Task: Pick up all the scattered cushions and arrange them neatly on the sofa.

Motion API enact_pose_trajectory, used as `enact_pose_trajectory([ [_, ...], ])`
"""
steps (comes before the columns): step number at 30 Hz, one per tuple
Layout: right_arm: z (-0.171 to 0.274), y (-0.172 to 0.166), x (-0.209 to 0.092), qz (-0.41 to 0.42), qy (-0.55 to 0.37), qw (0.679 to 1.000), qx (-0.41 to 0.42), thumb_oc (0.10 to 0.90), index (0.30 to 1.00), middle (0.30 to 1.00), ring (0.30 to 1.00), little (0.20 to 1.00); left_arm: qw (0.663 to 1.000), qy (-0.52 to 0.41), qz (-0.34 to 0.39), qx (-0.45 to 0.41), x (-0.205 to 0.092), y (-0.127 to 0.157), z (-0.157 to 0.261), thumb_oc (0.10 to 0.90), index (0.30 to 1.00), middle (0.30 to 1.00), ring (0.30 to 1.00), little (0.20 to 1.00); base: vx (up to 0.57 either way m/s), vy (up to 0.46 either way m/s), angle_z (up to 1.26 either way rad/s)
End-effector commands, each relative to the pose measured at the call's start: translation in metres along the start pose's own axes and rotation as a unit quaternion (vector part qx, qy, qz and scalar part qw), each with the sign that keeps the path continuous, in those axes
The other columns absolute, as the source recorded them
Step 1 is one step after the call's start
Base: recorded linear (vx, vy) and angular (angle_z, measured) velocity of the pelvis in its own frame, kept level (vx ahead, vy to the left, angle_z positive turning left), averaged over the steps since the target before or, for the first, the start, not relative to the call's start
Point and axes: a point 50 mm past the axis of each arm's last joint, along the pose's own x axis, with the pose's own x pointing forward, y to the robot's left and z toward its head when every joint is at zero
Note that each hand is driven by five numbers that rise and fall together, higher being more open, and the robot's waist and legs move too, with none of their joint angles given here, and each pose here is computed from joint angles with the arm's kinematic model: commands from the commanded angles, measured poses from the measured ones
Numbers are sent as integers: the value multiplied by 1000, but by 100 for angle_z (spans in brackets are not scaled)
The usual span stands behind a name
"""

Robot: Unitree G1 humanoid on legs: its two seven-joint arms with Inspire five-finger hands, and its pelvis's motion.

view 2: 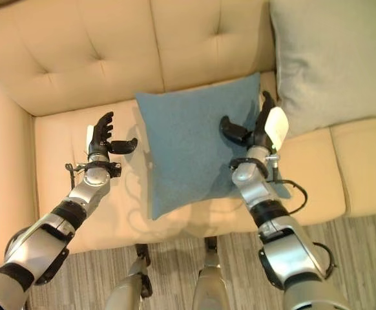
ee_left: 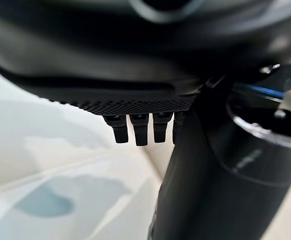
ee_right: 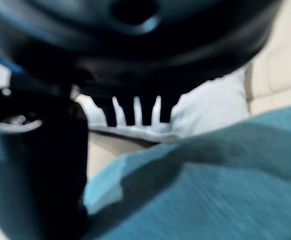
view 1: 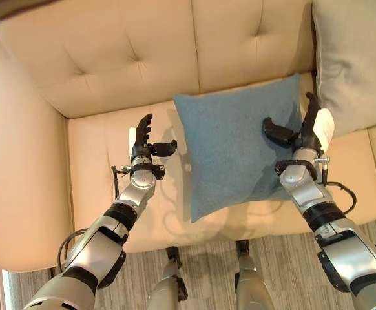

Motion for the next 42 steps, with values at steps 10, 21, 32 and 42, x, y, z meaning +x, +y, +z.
enact_pose_trajectory([
  [10, 40, 62, -26, 124, -39, 992, 6, 400, 300, 300, 300, 300, 994, -42, -16, -95, 14, -29, 55, 800, 900, 900, 900, 900, 5, -28, -3],
  [21, 13, 69, -68, 218, -18, 970, 107, 400, 300, 300, 300, 300, 973, -86, -145, -160, -17, -89, 81, 400, 300, 300, 300, 300, 9, -24, 0],
  [32, 2, 29, -80, 194, -52, 961, 190, 400, 300, 300, 300, 300, 947, -131, -213, -200, -60, -94, 66, 400, 300, 300, 300, 300, 83, -20, 0],
  [42, -20, 10, -100, 171, -16, 957, 231, 400, 300, 300, 300, 300, 970, -142, -143, -133, -64, -21, 24, 400, 300, 300, 300, 300, 77, -16, 17],
])
